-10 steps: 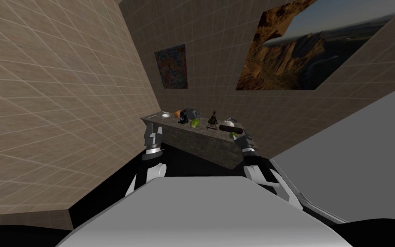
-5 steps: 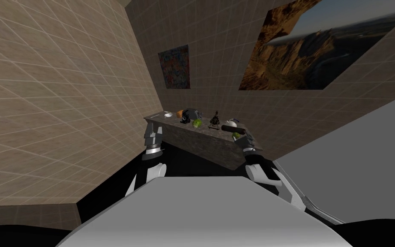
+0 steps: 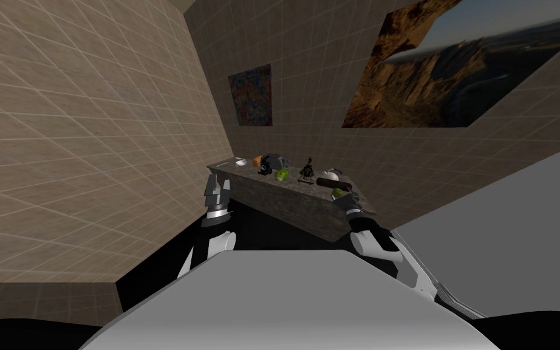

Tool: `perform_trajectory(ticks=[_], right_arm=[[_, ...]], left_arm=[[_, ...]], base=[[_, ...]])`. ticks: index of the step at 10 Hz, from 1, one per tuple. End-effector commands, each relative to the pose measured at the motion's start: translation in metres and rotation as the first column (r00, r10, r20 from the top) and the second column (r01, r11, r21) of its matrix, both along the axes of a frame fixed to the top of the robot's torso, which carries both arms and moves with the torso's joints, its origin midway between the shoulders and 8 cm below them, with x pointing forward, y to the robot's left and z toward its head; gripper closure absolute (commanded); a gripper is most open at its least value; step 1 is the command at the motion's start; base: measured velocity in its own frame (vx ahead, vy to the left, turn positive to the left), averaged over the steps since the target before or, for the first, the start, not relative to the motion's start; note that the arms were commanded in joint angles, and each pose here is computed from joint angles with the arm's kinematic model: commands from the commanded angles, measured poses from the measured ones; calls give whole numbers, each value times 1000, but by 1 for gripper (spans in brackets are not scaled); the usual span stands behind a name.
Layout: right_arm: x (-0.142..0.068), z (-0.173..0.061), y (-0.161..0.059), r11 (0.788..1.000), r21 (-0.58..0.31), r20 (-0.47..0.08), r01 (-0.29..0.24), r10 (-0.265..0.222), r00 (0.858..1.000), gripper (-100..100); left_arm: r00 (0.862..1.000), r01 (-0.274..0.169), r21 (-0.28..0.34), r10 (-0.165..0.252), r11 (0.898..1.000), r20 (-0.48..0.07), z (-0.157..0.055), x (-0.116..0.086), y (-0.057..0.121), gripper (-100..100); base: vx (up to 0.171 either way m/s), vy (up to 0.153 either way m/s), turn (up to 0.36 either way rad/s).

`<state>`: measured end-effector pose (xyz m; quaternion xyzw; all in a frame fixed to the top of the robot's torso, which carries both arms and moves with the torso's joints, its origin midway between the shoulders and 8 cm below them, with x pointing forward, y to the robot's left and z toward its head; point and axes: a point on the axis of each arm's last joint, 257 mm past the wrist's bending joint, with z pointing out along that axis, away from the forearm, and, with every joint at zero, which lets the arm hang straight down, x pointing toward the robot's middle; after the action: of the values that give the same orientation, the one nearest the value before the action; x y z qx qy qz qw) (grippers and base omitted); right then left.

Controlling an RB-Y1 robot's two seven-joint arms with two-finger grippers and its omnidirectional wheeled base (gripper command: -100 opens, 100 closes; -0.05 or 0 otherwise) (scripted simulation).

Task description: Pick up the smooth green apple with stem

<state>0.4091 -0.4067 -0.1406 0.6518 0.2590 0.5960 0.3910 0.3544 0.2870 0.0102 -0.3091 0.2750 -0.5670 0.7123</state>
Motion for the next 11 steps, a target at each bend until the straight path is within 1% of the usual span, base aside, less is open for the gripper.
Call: perform_trajectory(ticks=[1,2,3,4,5,6,7,8,9,10,11], right_arm=[[1,-10,-6,998,61,-31,13,-11,999,-100],[1,-10,-6,997,80,-27,13,-11,1000,-100],[2,-18,-15,991,127,-59,31,-24,998,-100],[1,-23,-17,987,157,-73,40,-29,997,-100],[1,-23,-17,983,178,-69,41,-29,997,-100],[2,-31,-26,973,223,-99,62,-41,994,-100],[1,-36,-27,965,252,-114,73,-46,992,-100],[1,-37,-27,958,275,-112,77,-48,993,-100],[1,-44,-37,944,315,-140,100,-58,988,-100],[0,-50,-38,932,344,-157,116,-64,986,-100],[0,-51,-38,923,366,-157,121,-67,985,-100]], left_arm=[[1000,0,0,0,1000,0,0,0,0,0],[1000,0,0,0,1000,0,0,0,0,0],[1000,0,0,0,1000,0,0,0,0,0],[1000,0,0,0,1000,0,0,0,0,0],[1000,0,0,0,1000,0,0,0,0,0],[1000,0,0,0,1000,0,0,0,0,0],[1000,0,0,0,1000,0,0,0,0,0],[1000,0,0,0,1000,0,0,0,0,0],[1000,0,0,0,1000,0,0,0,0,0],[1000,0,0,0,1000,0,0,0,0,0],[1000,0,0,0,1000,0,0,0,0,0]], base=[[1,44,27],[3,28,-16],[10,48,50],[6,51,32],[4,25,-3],[17,41,45],[19,49,26],[8,25,-5],[12,45,45],[17,45,16],[13,23,-8]])
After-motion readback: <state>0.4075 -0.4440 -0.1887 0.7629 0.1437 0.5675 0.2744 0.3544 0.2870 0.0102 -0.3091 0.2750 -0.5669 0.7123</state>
